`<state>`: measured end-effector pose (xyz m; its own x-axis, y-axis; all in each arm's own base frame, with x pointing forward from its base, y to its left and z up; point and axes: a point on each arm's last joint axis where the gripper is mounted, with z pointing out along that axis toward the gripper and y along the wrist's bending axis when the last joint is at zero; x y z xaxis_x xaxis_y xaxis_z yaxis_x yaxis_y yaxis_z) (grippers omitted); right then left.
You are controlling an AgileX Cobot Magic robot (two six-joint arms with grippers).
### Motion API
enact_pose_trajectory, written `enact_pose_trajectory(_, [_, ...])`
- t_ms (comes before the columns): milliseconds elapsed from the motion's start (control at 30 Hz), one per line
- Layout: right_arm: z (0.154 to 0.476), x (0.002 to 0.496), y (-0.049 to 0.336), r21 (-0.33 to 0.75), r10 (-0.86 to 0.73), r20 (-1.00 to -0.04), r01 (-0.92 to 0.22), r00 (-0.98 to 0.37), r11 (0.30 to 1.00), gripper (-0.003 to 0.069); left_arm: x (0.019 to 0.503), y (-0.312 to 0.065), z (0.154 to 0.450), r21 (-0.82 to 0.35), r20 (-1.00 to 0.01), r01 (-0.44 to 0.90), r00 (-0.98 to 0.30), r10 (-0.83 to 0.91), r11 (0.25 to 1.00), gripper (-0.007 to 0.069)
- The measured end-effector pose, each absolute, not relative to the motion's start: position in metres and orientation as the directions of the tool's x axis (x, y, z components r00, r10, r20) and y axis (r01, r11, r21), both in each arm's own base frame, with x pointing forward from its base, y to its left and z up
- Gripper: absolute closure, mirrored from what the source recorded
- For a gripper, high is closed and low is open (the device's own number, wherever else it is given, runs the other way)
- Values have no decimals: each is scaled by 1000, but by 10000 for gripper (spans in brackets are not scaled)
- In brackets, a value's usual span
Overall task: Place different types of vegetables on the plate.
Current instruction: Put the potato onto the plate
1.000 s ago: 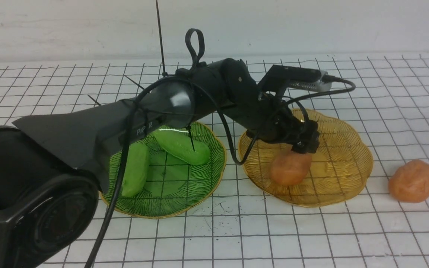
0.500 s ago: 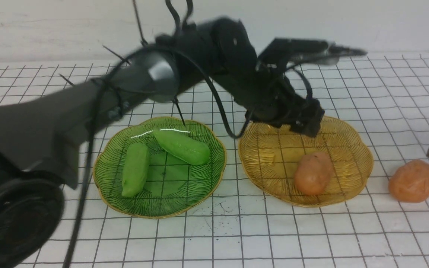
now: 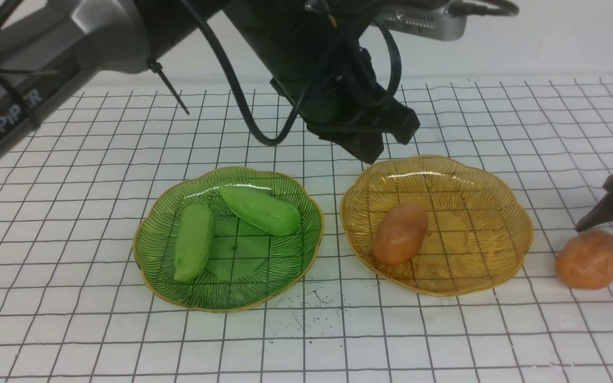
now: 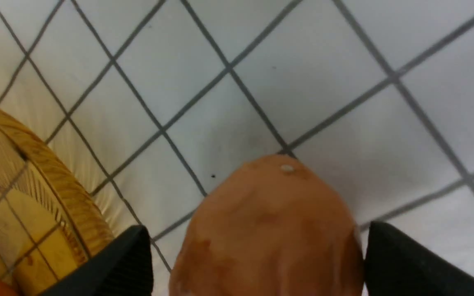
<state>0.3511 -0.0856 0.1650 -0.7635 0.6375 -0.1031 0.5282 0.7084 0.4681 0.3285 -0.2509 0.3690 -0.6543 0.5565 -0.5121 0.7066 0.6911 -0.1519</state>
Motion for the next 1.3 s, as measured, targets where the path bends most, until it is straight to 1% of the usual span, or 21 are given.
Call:
enact_pose_trajectory(67, [161, 353, -85, 482, 638, -94, 526, -764, 701, 48, 327, -251, 370, -154, -513, 707, -654, 556, 690, 633])
enact_pose_trajectory(133, [160, 353, -84, 482, 630, -94, 518, -771, 706, 98, 327, -250, 371, -155, -514, 708, -654, 556, 689, 633])
enact_pose_trajectory(167, [159, 353, -84, 482, 625, -96, 513, -775, 710, 144, 326, -250, 373, -155, -516, 708, -653, 555, 689, 633])
enact_pose_trajectory(200, [159, 353, -84, 482, 620, -97, 509, -778, 714, 168, 326, -249, 374, -152, -517, 707, -652, 554, 691, 633])
enact_pose_trajectory(333, [160, 352, -84, 481, 602, -92, 494, -793, 724, 166, 322, -243, 383, -133, -531, 689, -656, 536, 712, 633])
enact_pose_trajectory(400, [166, 350, -83, 492, 586, -101, 471, -804, 732, 166, 319, -239, 391, -116, -545, 682, -652, 528, 722, 633])
enact_pose_trajectory(467, [177, 349, -80, 515, 565, -126, 434, -815, 740, 166, 314, -233, 401, -93, -564, 677, -639, 522, 730, 633])
enact_pose_trajectory(533, [204, 346, -71, 578, 538, -182, 354, -823, 736, 166, 304, -223, 419, -62, -601, 673, -615, 511, 737, 633])
enact_pose_trajectory(567, [207, 345, -70, 583, 535, -189, 345, -823, 736, 166, 302, -222, 422, -61, -607, 674, -611, 508, 737, 633])
enact_pose_trajectory(600, [217, 345, -63, 606, 526, -212, 311, -824, 732, 166, 297, -218, 430, -53, -623, 674, -600, 503, 737, 633])
enact_pose_trajectory(667, [226, 346, -50, 628, 500, -241, 259, -832, 734, 166, 290, -212, 440, -42, -643, 673, -584, 495, 739, 633])
enact_pose_trajectory(733, [228, 349, -35, 628, 459, -260, 213, -850, 749, 166, 283, -208, 448, -37, -660, 673, -572, 488, 739, 633])
enact_pose_trajectory(800, [226, 351, -26, 624, 438, -266, 193, -859, 757, 166, 281, -206, 452, -36, -666, 673, -567, 485, 738, 633])
enact_pose_trajectory(833, [223, 355, -11, 613, 406, -279, 164, -870, 773, 166, 277, -204, 456, -34, -676, 674, -560, 479, 738, 633])
enact_pose_trajectory(900, [219, 361, 6, 602, 372, -296, 130, -880, 788, 166, 274, -201, 460, -32, -684, 673, -553, 475, 739, 633])
enact_pose_trajectory(1033, [216, 371, 24, 583, 318, -319, 79, -893, 808, 166, 269, -197, 466, -26, -696, 672, -544, 470, 740, 633])
enact_pose_trajectory(1100, [217, 376, 34, 559, 264, -339, 32, -903, 828, 124, 261, -190, 468, -9, -694, 666, -541, 475, 745, 633])
enact_pose_trajectory(1167, [219, 377, 35, 553, 249, -346, 19, -905, 833, 98, 257, -187, 468, -3, -692, 664, -541, 478, 747, 633])
enact_pose_trajectory(1200, [222, 378, 36, 545, 233, -350, 5, -907, 839, 60, 254, -184, 466, 3, -685, 662, -545, 484, 750, 633])
enact_pose_trajectory(1233, [226, 378, 36, 541, 218, -344, -4, -913, 841, 29, 250, -179, 466, 10, -684, 657, -545, 485, 754, 633])
enact_pose_trajectory(1300, [231, 379, 37, 535, 200, -332, -9, -922, 845, -3, 239, -171, 467, 18, -681, 647, -550, 483, 762, 633])
